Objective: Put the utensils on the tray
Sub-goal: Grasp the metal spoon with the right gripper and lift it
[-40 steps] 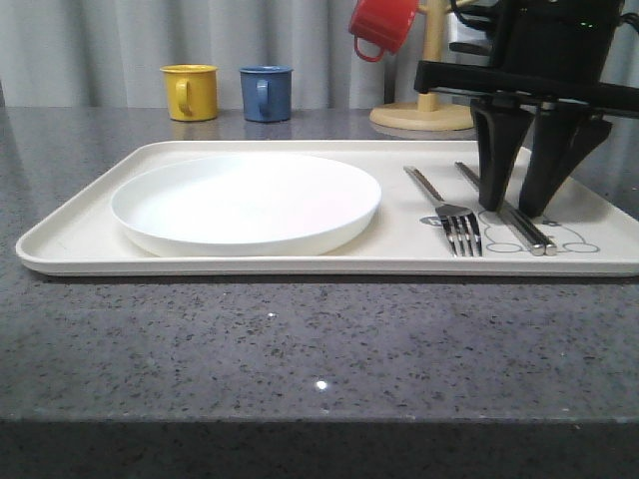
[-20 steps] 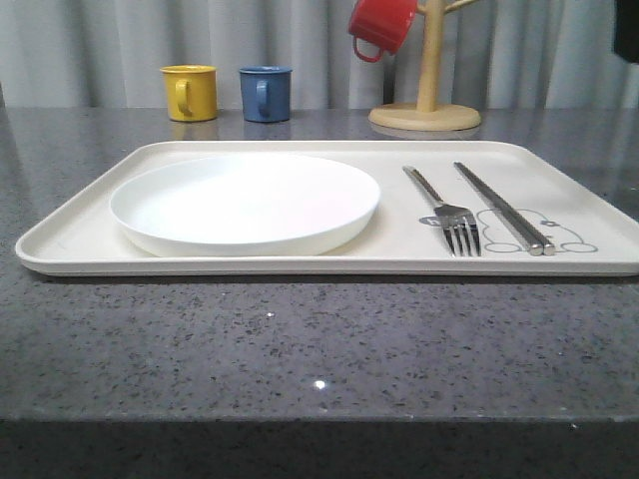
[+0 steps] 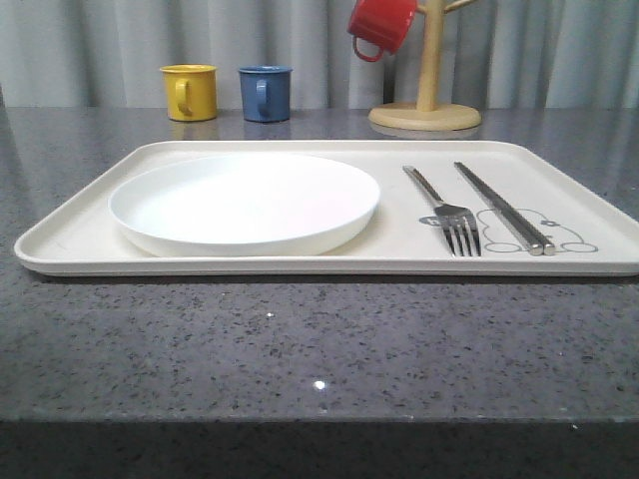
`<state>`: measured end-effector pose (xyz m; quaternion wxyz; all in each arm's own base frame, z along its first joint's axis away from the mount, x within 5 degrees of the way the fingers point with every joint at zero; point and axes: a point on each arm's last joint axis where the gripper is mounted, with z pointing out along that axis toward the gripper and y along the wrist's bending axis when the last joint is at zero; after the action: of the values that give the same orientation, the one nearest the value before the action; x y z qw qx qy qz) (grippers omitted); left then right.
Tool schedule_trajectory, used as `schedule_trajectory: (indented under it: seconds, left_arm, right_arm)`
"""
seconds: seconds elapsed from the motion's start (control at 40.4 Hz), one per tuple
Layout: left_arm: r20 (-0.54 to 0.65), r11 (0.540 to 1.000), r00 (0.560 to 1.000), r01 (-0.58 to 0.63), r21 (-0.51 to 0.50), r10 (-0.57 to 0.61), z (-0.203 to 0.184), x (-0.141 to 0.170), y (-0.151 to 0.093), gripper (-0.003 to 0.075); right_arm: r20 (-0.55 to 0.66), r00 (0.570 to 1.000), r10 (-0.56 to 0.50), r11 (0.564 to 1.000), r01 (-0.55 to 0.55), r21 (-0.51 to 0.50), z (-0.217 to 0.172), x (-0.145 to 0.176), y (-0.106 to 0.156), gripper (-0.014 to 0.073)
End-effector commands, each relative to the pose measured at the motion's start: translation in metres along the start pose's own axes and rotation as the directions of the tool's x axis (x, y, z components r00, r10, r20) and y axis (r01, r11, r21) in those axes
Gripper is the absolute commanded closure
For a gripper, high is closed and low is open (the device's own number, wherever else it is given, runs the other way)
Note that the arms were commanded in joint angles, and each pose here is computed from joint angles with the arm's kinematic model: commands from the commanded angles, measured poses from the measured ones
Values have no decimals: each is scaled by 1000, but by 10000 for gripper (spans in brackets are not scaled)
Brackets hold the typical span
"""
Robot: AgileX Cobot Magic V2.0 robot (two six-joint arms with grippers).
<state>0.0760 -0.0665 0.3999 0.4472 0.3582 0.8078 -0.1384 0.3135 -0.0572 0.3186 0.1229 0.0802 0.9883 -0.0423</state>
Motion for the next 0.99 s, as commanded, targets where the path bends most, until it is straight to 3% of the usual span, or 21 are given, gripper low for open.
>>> schedule_trajectory:
  seconds: [0.0, 0.52, 0.966]
  left_arm:
    - [89, 1000, 996, 0, 17, -1, -5, -11, -2, 351]
    - [89, 1000, 996, 0, 17, -1, -5, -11, -2, 351]
    - [89, 1000, 996, 0, 17, -1, -5, -11, -2, 351]
  right_arm:
    - [-49, 999, -8, 1000, 9, 2, -5, 4, -5, 285]
    - [-87, 995, -39, 998, 44, 53, 45, -18, -7, 285]
    - [-65, 993, -102, 993, 105, 46, 49, -22, -7, 287]
